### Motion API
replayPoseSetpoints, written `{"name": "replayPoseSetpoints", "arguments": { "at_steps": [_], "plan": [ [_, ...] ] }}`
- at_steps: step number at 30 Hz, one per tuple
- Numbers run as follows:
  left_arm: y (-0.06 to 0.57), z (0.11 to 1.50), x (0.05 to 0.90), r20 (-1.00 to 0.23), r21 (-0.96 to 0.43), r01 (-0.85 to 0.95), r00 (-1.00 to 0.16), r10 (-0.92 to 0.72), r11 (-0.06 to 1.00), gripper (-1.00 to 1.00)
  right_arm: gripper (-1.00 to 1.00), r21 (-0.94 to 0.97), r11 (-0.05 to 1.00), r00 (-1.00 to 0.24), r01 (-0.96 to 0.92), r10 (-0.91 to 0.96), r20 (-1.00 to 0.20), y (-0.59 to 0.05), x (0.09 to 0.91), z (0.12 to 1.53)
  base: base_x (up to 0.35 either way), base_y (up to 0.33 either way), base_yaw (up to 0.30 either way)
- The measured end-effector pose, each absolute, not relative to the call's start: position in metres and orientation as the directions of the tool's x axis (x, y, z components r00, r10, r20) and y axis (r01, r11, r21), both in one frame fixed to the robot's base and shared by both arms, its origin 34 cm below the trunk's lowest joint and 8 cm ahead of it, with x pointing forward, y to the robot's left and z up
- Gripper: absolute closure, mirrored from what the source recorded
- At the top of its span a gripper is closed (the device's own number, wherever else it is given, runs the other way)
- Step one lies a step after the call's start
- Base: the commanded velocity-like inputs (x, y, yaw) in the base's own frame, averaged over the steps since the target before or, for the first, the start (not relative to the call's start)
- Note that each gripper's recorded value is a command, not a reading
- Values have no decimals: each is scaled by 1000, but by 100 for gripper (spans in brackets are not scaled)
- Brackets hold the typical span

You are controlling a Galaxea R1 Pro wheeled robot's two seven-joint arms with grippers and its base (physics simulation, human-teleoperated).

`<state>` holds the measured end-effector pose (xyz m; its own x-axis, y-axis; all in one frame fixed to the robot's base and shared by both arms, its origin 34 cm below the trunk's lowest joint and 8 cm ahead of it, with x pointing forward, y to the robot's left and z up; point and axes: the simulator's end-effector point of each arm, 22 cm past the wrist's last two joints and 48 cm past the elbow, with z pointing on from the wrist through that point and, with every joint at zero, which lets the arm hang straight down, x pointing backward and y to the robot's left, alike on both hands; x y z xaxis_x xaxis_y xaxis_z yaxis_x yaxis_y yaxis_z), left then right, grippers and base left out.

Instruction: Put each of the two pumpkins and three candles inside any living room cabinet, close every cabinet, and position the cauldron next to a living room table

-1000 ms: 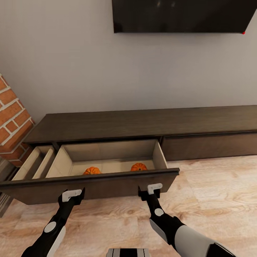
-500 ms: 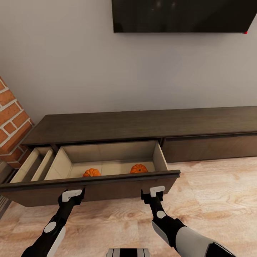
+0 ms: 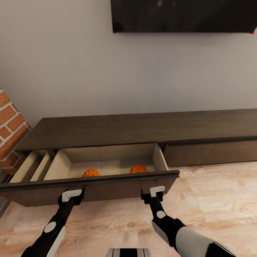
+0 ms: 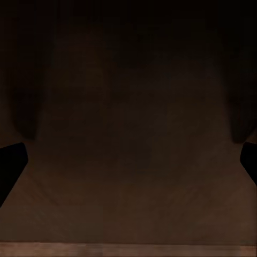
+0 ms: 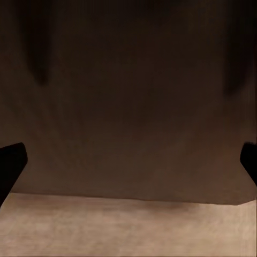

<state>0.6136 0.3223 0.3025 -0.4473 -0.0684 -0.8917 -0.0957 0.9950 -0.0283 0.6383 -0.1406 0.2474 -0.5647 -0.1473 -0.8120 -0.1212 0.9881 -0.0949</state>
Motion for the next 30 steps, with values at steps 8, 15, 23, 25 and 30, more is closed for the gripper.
{"name": "replayPoseSetpoints", "arguments": {
  "at_steps": [8, 15, 23, 25, 30],
  "plan": [
    [323, 303, 614, -892, -27, -95, -447, -66, 995, -100, -100, -95, 988, -565, -121, -147, -812, -141, 638, 247, 275, 0, 0],
    [323, 303, 614, -892, -26, -94, -447, -65, 995, -100, -100, -95, 988, -565, -121, -147, -812, -141, 638, 247, 275, 0, 0],
    [322, 303, 614, -892, -27, -94, -447, -66, 995, -100, -100, -95, 988, -565, -121, -147, -812, -141, 638, 247, 259, 0, 0],
    [322, 303, 614, -892, -27, -94, -447, -66, 995, -100, -100, -95, 988, -565, -121, -147, -812, -141, 638, 247, 227, 0, 0],
    [322, 302, 614, -892, -27, -93, -448, -66, 995, -100, -100, -95, 988, -565, -121, -148, -812, -141, 638, 247, 178, 0, 0]
  ]
}}
